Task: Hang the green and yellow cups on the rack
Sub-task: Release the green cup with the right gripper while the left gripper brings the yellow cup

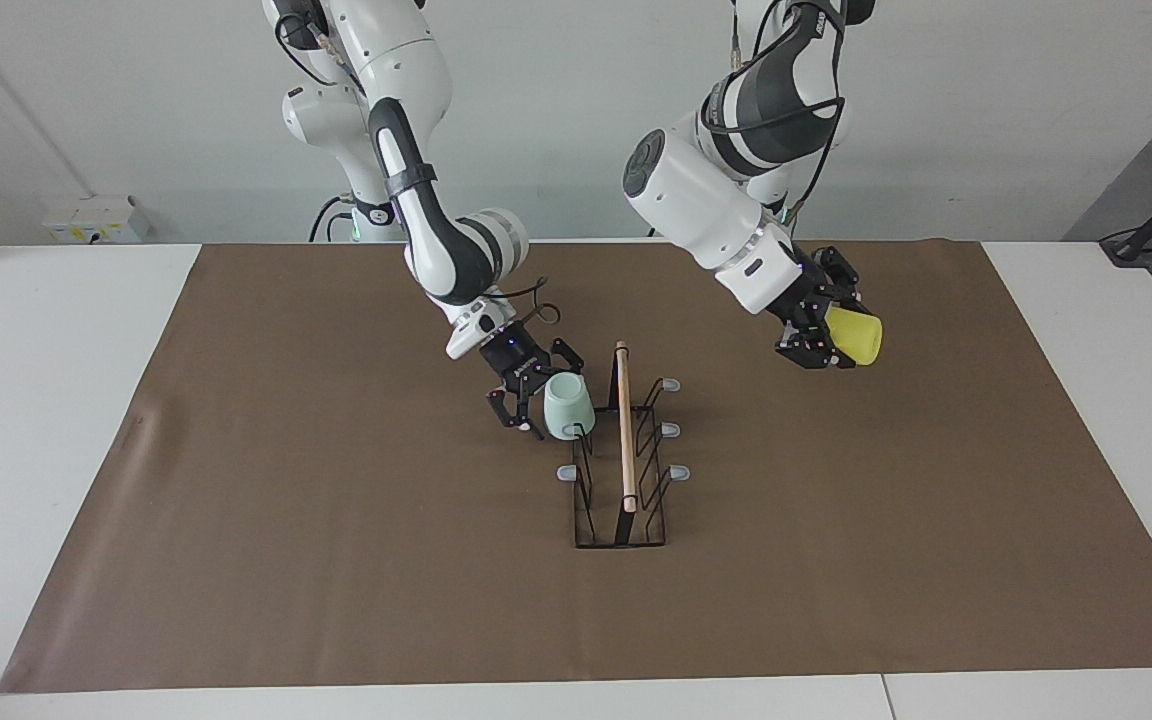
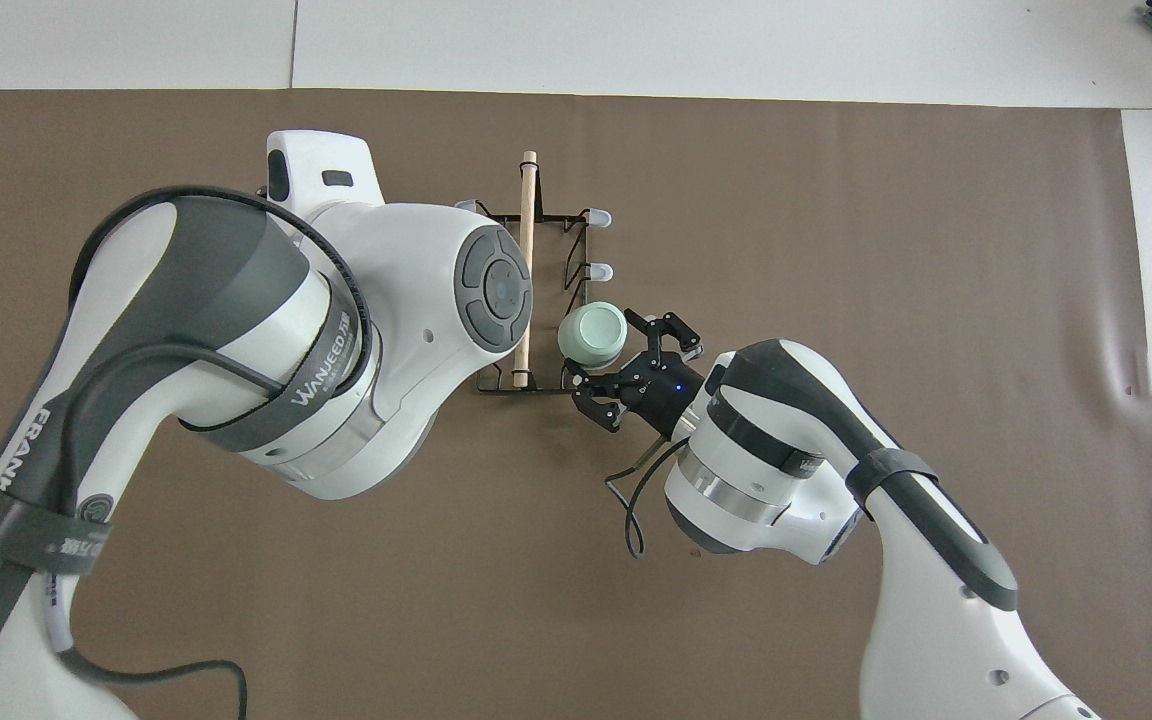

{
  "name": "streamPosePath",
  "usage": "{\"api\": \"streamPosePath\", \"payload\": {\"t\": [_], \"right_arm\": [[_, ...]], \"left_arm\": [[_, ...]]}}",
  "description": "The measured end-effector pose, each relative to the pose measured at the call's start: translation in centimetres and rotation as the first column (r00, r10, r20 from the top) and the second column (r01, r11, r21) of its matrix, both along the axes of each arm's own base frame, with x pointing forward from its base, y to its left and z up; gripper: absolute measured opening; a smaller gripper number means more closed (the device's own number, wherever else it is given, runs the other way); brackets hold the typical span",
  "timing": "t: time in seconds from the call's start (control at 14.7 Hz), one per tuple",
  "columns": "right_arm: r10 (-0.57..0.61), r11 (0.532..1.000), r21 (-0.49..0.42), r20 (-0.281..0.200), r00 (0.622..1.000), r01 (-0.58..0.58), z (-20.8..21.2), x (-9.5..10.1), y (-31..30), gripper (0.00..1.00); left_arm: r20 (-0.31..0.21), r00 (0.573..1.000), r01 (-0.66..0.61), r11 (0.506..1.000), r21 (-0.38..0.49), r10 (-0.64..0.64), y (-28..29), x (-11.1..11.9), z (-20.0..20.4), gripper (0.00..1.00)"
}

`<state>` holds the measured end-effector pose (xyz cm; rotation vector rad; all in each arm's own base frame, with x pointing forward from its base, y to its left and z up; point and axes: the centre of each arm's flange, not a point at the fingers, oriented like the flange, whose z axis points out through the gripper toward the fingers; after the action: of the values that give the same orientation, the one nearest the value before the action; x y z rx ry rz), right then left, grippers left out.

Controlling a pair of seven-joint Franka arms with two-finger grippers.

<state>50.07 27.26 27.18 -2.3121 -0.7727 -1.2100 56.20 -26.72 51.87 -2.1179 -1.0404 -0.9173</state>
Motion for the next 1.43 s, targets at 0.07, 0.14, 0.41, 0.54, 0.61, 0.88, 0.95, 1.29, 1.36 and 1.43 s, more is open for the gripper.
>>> {"api": "streamPosePath", "payload": {"t": [0.07,0.14,0.41,0.54,0.61,0.88,0.95,1.29,1.36,1.43], "right_arm": [[-0.005,1.0,-0.018,-0.011,1.0,0.005,0.0,-0.3,0.0,1.0],[-0.015,0.999,-0.047,-0.027,1.0,0.013,0.0,-0.7,-0.1,1.0],[-0.043,0.992,-0.119,-0.063,0.997,0.035,0.9,-1.9,-0.2,1.0],[-0.045,0.99,-0.134,-0.067,0.997,0.036,1.0,-2.1,-0.3,1.0],[-0.035,0.989,-0.147,-0.059,0.998,0.026,1.0,-2.1,-0.4,1.0],[0.052,0.964,-0.261,0.022,0.998,-0.044,1.3,-0.4,-2.7,1.0],[0.083,0.952,-0.299,0.044,0.996,-0.066,1.5,0.2,-3.6,1.0],[0.245,0.85,-0.507,0.142,0.959,-0.142,3.1,4.8,-9.7,1.0],[0.282,0.832,-0.532,0.157,0.947,-0.159,3.4,5.6,-10.7,1.0],[0.312,0.819,-0.547,0.169,0.935,-0.175,3.6,6.4,-11.7,1.0]], "left_arm": [[0.034,0.999,-0.002,1.0,-0.015,0.003,-0.4,0.0,-0.2,0.67],[0.059,0.998,0.001,0.999,-0.032,0.0,-0.6,-0.1,-0.4,0.67],[0.106,0.994,0.029,0.998,-0.063,-0.022,-1.9,-1.3,-2.9,0.67],[0.109,0.993,0.055,0.998,-0.029,-0.052,-3.2,-2.6,-4.5,0.67],[0.113,0.992,0.067,0.998,-0.02,-0.064,-4.0,-3.2,-5.0,0.67],[0.128,0.988,0.088,0.996,-0.006,-0.086,-5.3,-4.2,-5.8,0.67],[0.132,0.987,0.089,0.996,-0.007,-0.088,-5.4,-4.3,-5.8,0.67],[0.132,0.984,0.124,0.992,-0.015,-0.121,-6.6,-4.6,-7.1,0.67],[0.126,0.985,0.123,0.992,-0.006,-0.122,-6.9,-4.5,-8.3,0.67],[0.12,0.985,0.125,0.992,0.004,-0.125,-7.4,-4.6,-9.6,0.67]]}}
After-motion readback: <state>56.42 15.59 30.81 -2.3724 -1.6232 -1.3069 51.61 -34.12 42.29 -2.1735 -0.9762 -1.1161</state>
